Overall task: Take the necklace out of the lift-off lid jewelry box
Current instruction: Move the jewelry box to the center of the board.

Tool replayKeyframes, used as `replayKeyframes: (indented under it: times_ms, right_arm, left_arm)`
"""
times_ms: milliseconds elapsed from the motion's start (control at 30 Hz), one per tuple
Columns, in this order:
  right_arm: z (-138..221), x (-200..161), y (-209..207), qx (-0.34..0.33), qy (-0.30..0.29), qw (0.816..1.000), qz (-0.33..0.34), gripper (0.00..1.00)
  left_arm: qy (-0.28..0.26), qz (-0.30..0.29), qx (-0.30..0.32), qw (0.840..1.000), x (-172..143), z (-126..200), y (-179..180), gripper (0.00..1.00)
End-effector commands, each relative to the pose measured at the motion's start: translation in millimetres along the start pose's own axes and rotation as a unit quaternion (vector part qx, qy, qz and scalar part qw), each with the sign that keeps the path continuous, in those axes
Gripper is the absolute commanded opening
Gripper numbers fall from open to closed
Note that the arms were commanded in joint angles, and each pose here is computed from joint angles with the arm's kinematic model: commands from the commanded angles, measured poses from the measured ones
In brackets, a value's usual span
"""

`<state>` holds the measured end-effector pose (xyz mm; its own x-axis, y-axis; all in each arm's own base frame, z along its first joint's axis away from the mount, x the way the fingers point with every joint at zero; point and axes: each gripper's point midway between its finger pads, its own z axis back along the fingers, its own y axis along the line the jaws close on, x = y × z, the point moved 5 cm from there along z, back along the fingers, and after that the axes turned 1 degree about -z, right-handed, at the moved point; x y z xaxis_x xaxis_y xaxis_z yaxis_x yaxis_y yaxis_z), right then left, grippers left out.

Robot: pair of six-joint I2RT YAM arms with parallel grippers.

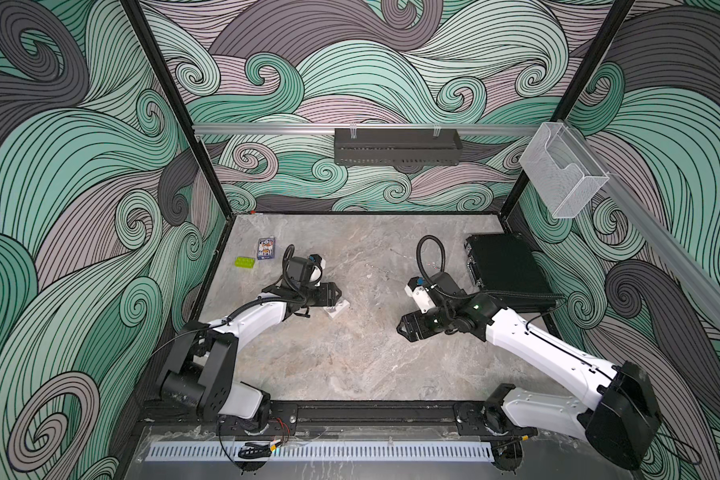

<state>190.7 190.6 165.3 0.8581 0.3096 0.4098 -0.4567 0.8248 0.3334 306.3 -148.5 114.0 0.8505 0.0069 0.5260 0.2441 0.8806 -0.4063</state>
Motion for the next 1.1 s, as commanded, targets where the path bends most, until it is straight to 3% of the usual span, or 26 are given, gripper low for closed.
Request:
replayKeyframes:
  times_ms: [0, 433, 500, 633, 800, 1067]
  right_arm:
    - [2, -2, 7, 0.021, -0.008, 1.000, 0.000, 0.87]
    - [-2, -15, 11, 0.037, -0.004, 0.999, 0.004, 0.87]
    - [-3, -15, 12, 0.039, -0.001, 0.999, 0.007, 0.86]
    - [-4, -15, 16, 0.045, 0.001, 0.999, 0.013, 0.86]
    - [-5, -15, 19, 0.047, -0.001, 0.999, 0.017, 0.86]
    - [-3, -15, 25, 0.050, 0.000, 0.998, 0.028, 0.86]
  left_arm:
    - [0.008, -0.007, -0.022, 1.000, 5, -7, -4, 0.65]
    - [0.044, -0.017, -0.112, 0.993, -26, -18, -44, 0.57]
    - [0.030, -0.019, -0.088, 0.995, -23, -12, -43, 0.57]
    - [-0.027, -0.018, 0.019, 0.999, -2, 16, -26, 0.64]
    - [-0.059, -0.041, 0.072, 0.995, 18, 39, -20, 0.71]
    - [0.042, -0.030, 0.042, 0.998, 7, -5, -16, 0.68]
